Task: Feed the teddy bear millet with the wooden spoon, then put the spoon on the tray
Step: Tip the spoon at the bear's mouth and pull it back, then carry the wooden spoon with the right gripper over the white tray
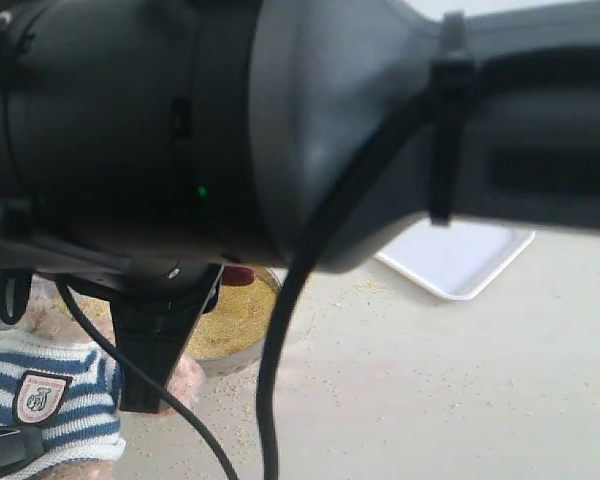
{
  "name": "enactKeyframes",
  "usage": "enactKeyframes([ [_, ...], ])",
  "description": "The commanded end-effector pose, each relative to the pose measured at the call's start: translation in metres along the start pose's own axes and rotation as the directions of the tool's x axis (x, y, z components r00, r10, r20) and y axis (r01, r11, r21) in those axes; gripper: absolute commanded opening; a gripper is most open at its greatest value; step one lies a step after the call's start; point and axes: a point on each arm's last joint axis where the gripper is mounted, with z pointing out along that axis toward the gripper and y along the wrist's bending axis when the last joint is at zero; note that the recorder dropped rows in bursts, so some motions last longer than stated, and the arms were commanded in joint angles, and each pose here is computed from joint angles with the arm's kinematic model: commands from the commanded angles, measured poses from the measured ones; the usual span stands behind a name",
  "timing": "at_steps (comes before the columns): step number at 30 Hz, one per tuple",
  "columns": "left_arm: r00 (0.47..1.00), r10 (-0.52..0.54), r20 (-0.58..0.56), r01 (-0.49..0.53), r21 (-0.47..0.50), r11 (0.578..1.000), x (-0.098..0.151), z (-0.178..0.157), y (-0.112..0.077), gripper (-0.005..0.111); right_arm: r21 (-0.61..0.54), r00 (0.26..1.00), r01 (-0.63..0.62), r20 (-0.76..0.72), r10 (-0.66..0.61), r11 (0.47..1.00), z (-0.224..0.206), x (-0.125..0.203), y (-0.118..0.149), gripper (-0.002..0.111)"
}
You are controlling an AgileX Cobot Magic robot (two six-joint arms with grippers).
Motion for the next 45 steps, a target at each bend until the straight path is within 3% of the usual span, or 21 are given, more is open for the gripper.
enactKeyframes([
  [1, 1.0, 0.0, 0.013, 0.0, 0.017, 1.0, 0.0, 0.0, -0.002, 0.005, 0.008, 1.0, -0.012, -0.013, 0.012, 1.0, 0.003, 0.002, 0.002, 0.001],
  [23, 1.0, 0.0, 0.013, 0.0, 0.017, 1.0, 0.0, 0.0, -0.002, 0.005, 0.041, 0.998, -0.063, 0.008, 0.063, 0.997, -0.004, -0.002, 0.006, 0.001],
  [28, 1.0, 0.0, 0.013, 0.0, 0.017, 1.0, 0.0, 0.0, -0.002, 0.005, 0.095, 0.997, -0.074, 0.017, 0.073, 0.993, -0.008, -0.001, 0.0, 0.001],
  [39, 1.0, 0.0, 0.013, 0.0, 0.017, 1.0, 0.0, 0.0, -0.002, 0.005, 0.097, 0.993, -0.112, 0.032, 0.11, 0.989, -0.022, 0.017, -0.006, 0.001],
  [45, 1.0, 0.0, 0.013, 0.0, 0.017, 1.0, 0.0, 0.0, -0.002, 0.005, 0.088, 0.982, -0.19, 0.011, 0.19, 0.978, -0.023, 0.038, -0.006, 0.001],
])
